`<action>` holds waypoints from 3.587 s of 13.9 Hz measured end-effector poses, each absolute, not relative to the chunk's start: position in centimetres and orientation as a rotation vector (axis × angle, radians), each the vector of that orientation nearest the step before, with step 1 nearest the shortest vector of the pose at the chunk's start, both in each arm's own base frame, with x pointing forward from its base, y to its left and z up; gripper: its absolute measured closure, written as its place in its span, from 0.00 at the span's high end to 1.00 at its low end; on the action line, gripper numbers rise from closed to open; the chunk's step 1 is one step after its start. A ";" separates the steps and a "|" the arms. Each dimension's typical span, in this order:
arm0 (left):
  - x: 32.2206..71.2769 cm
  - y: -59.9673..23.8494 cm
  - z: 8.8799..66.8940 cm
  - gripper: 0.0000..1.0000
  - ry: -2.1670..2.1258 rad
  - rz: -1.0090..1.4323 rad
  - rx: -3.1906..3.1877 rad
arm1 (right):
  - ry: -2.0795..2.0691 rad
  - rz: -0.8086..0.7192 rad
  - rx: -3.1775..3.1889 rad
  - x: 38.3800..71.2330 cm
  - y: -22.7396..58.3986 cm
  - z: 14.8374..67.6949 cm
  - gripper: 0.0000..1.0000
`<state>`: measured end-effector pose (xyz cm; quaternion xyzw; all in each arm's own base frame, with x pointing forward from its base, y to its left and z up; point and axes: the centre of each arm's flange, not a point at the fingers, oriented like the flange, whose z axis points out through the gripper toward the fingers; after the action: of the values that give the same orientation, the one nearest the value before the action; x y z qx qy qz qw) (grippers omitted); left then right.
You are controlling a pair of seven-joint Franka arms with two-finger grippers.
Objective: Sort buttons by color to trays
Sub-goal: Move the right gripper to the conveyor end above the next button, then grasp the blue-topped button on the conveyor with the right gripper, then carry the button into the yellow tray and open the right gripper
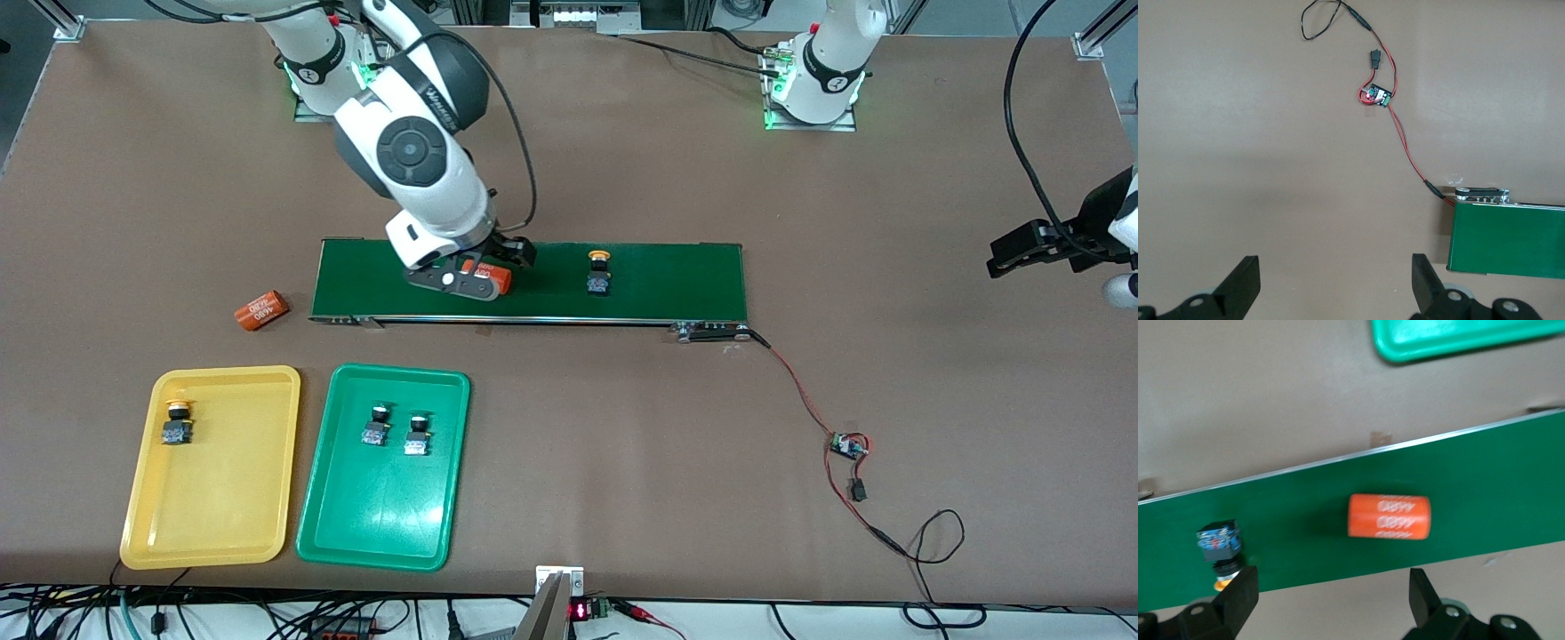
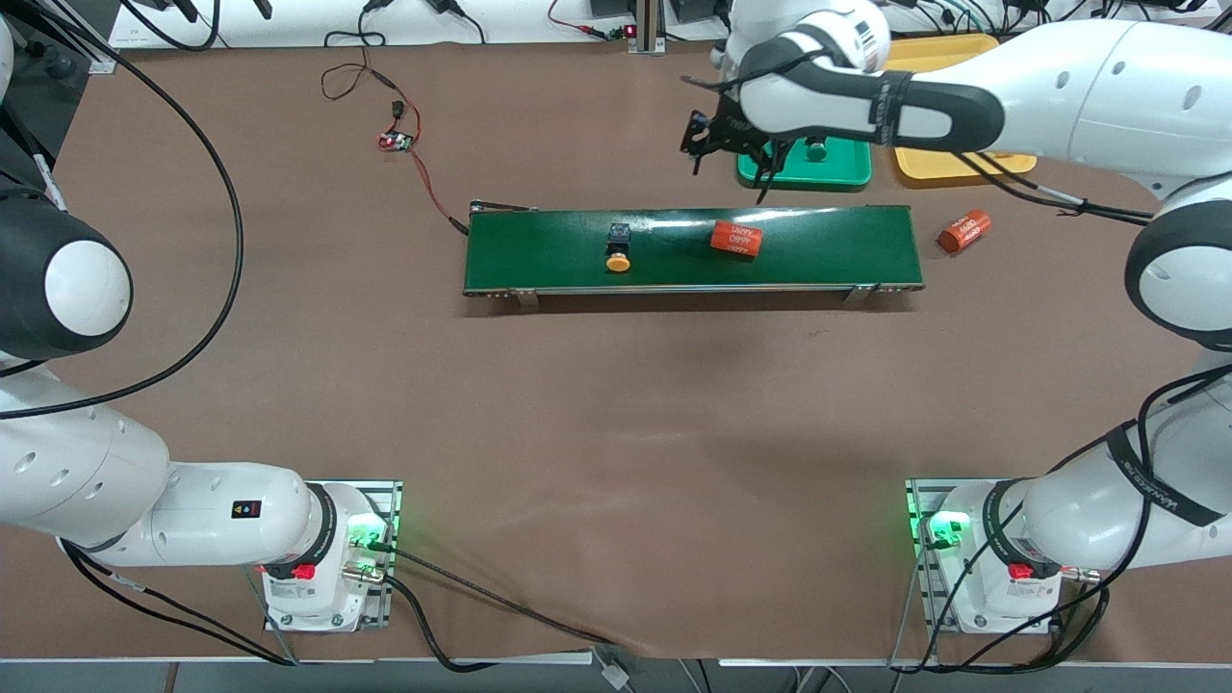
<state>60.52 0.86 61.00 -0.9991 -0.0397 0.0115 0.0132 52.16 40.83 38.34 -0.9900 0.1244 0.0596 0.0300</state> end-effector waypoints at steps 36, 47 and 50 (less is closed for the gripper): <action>60.9 0.8 61.0 1.00 -0.137 0.002 -3.168 | 0.348 0.081 -3.179 47.8 47.9 25.9 1.00; 60.9 1.1 60.8 1.00 -0.145 0.007 -3.167 | 0.471 0.048 -3.166 52.3 43.8 25.2 0.41; 60.9 1.1 60.8 1.00 -0.145 0.007 -3.167 | 0.461 0.002 -3.174 54.9 41.6 29.1 0.41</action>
<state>60.85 1.14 60.83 -0.9988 -0.0457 0.0022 -0.0145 54.85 41.56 29.13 -0.9891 0.1436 0.0006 -0.0329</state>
